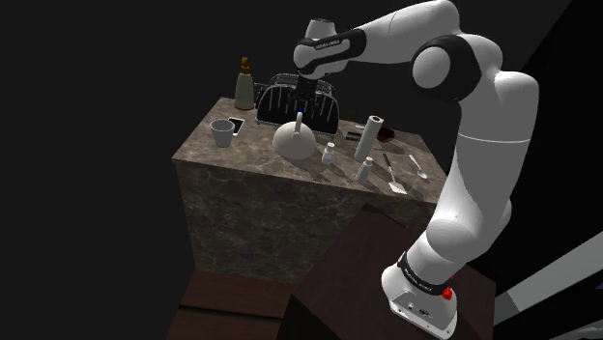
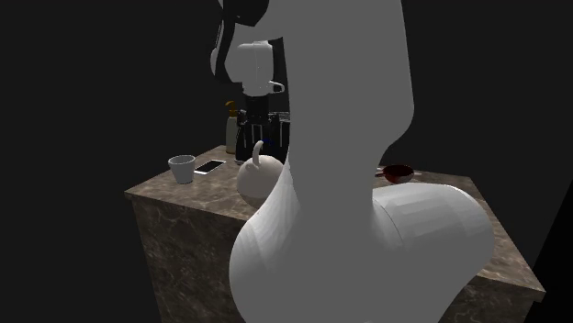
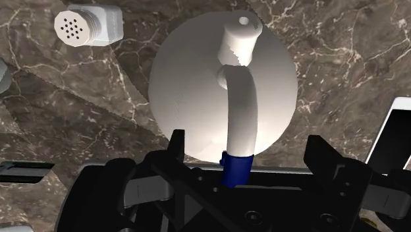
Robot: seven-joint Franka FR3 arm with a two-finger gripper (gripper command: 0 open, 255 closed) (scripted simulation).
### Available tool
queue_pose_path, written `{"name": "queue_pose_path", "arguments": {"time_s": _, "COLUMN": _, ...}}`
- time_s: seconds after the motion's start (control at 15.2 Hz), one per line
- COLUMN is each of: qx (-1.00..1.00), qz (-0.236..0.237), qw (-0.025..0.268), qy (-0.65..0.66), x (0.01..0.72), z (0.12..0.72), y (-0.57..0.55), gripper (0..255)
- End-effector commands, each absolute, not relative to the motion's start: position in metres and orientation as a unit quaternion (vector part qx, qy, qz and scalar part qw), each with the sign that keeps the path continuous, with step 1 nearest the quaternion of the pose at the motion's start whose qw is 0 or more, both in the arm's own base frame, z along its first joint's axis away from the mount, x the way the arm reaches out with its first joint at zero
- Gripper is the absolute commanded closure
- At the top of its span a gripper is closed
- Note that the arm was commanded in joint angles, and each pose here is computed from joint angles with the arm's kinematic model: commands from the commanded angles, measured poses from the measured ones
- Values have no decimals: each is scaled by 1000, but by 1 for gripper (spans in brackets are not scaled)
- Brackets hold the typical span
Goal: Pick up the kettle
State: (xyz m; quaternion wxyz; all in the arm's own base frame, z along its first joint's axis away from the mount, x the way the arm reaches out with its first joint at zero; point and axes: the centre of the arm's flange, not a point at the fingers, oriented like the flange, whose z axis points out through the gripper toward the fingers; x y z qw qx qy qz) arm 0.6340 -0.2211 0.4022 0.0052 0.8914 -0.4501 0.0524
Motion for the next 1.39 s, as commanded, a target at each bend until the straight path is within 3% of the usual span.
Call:
{"name": "queue_pose_path", "arguments": {"time_s": 0.0, "qx": 891, "qz": 53, "qw": 5, "qy": -450, "x": 634, "z": 391, "y": -221, "gripper": 0}}
{"name": "queue_pose_path", "arguments": {"time_s": 0.13, "qx": 891, "qz": 53, "qw": 5, "qy": -450, "x": 634, "z": 388, "y": -221, "gripper": 0}}
{"name": "queue_pose_path", "arguments": {"time_s": 0.2, "qx": 891, "qz": 53, "qw": 5, "qy": -450, "x": 634, "z": 387, "y": -221, "gripper": 255}}
{"name": "queue_pose_path", "arguments": {"time_s": 0.79, "qx": 891, "qz": 53, "qw": 5, "qy": -450, "x": 634, "z": 388, "y": -221, "gripper": 255}}
{"name": "queue_pose_path", "arguments": {"time_s": 1.32, "qx": 891, "qz": 53, "qw": 5, "qy": -450, "x": 634, "z": 430, "y": -221, "gripper": 255}}
